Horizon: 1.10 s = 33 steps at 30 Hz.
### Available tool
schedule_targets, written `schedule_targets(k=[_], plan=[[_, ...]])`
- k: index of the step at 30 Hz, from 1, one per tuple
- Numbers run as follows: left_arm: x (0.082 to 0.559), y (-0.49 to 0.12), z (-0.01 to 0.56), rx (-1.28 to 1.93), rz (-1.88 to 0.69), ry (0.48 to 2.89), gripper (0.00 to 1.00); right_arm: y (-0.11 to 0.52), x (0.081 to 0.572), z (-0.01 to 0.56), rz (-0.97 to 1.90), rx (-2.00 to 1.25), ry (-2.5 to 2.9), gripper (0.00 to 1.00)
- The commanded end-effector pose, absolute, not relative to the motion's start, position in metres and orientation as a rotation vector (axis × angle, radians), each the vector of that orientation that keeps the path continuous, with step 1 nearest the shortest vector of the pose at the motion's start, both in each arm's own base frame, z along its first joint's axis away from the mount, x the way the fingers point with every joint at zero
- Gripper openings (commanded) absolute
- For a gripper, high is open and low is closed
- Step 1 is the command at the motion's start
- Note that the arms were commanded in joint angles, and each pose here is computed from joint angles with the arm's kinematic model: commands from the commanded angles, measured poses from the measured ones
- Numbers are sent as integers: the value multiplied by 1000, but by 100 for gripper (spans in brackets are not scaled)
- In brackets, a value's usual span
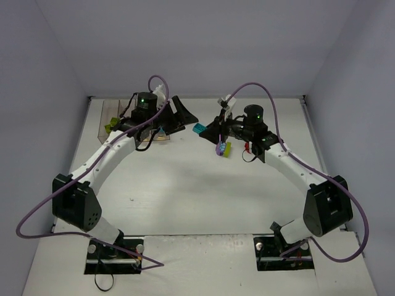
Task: Sort the legos into containers by color
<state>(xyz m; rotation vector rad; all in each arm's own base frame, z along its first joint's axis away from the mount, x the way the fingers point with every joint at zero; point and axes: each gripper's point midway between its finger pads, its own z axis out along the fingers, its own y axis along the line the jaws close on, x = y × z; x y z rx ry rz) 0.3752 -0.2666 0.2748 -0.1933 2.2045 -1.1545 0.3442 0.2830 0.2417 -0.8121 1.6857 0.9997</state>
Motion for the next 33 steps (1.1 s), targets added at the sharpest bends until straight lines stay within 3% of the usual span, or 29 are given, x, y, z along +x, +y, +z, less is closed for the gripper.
schedule_targets(k=[1, 5, 11, 14, 20, 22, 23, 24, 27, 30, 33], plan=[[374, -281, 325, -123, -1229, 2052, 68, 291, 348, 287, 989, -815, 1524, 1], [369, -292, 318, -103, -1241, 2077, 65, 291, 348, 285, 986, -808, 1526, 1], [365, -295, 303, -98, -1216, 2120, 50, 292, 349, 285, 999, -797, 1522, 2], [367, -298, 302, -95, -1225, 2116, 39, 293, 351, 286, 1005, -795, 1518, 2], [373, -303, 307, -83, -1240, 2081, 7, 296, 352, 285, 1013, -797, 1515, 5], [376, -302, 307, -83, -1228, 2074, 0, 295, 353, 281, 1006, -791, 1536, 19], [378, -298, 304, -76, -1202, 2084, 0, 293, 356, 279, 992, -780, 1548, 28], [381, -295, 307, -69, -1181, 2077, 0, 292, 356, 276, 987, -767, 1569, 44], [395, -279, 303, -55, -1066, 2088, 0, 282, 362, 270, 946, -705, 1619, 67], [415, -248, 293, -48, -902, 2107, 0, 268, 367, 264, 872, -629, 1666, 77], [441, -214, 291, -53, -725, 2090, 0, 254, 368, 254, 816, -581, 1731, 78]])
